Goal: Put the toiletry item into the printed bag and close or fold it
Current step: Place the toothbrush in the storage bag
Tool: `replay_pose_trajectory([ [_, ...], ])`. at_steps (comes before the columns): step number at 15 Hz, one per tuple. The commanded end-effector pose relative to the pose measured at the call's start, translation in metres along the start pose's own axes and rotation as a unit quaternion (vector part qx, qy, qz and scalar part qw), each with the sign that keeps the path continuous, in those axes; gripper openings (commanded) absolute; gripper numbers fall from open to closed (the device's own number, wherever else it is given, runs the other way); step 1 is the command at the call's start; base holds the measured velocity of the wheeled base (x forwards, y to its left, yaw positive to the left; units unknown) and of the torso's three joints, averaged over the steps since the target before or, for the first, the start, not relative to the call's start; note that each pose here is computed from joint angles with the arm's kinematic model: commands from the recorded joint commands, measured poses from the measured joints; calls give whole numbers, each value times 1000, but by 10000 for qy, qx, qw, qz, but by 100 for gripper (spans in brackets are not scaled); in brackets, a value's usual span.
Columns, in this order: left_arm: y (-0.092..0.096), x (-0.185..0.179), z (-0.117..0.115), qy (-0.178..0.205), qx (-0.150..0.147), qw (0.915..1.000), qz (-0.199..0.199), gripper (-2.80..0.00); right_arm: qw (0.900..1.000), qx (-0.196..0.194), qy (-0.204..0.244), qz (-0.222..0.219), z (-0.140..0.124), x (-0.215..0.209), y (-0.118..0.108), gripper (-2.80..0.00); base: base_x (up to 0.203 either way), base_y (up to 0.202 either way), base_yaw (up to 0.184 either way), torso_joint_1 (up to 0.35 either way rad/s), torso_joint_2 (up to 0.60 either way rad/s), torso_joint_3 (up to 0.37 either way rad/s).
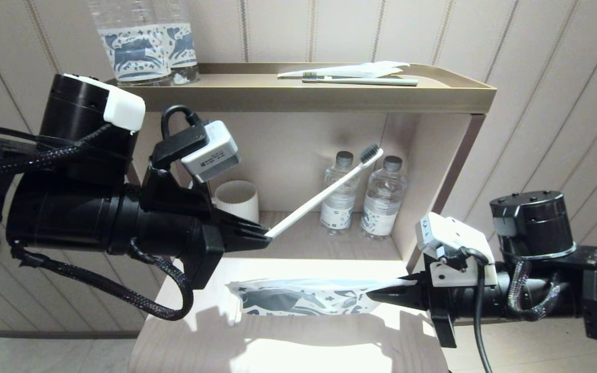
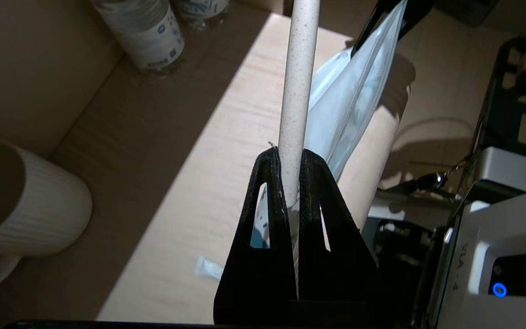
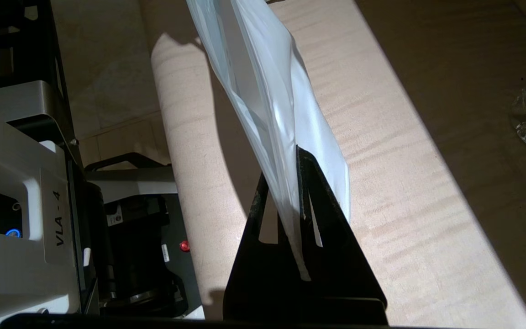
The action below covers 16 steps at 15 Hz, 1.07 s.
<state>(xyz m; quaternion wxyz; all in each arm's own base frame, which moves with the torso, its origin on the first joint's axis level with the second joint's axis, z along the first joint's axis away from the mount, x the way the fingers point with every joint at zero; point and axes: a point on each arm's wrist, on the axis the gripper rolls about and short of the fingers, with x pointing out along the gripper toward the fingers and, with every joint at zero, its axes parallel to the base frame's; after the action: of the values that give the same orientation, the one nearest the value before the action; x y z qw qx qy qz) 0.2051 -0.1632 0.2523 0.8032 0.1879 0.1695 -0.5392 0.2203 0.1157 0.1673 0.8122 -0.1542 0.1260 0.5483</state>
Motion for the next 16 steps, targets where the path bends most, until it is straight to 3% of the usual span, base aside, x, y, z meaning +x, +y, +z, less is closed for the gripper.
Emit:
replay_pose_trajectory([
  [1, -3, -13, 3, 329, 210, 9992, 19, -280, 10000, -21, -9, 24, 0, 1, 0, -280, 0, 0, 0, 0, 0, 0],
  [5, -7, -35, 23, 868, 562, 9945, 148, -280, 10000, 9, 26, 50, -2, 2, 0, -280, 0, 0, 0, 0, 0, 0],
  [9, -13, -45, 48, 1726, 1116, 9782, 304, -280, 10000, -15, -2, 23, -1, 2, 0, -280, 0, 0, 0, 0, 0, 0],
  [10, -18, -48, 52, 1998, 1236, 9716, 298, -280, 10000, -56, -19, -69, 1, 1, -1, -280, 0, 0, 0, 0, 0, 0],
  [13, -36, -52, 51, 3080, 1618, 9373, 215, -280, 9993, -248, -158, -225, 9, -5, 5, -280, 0, 0, 0, 0, 0, 0],
  [15, -38, -45, 48, 3568, 1842, 9152, 337, -280, 9988, -335, -250, -260, 14, -12, 9, -280, 0, 0, 0, 0, 0, 0],
  [16, -37, -40, 49, 3653, 1892, 9107, 363, -280, 9987, -347, -264, -266, 14, -14, 10, -280, 0, 0, 0, 0, 0, 0],
])
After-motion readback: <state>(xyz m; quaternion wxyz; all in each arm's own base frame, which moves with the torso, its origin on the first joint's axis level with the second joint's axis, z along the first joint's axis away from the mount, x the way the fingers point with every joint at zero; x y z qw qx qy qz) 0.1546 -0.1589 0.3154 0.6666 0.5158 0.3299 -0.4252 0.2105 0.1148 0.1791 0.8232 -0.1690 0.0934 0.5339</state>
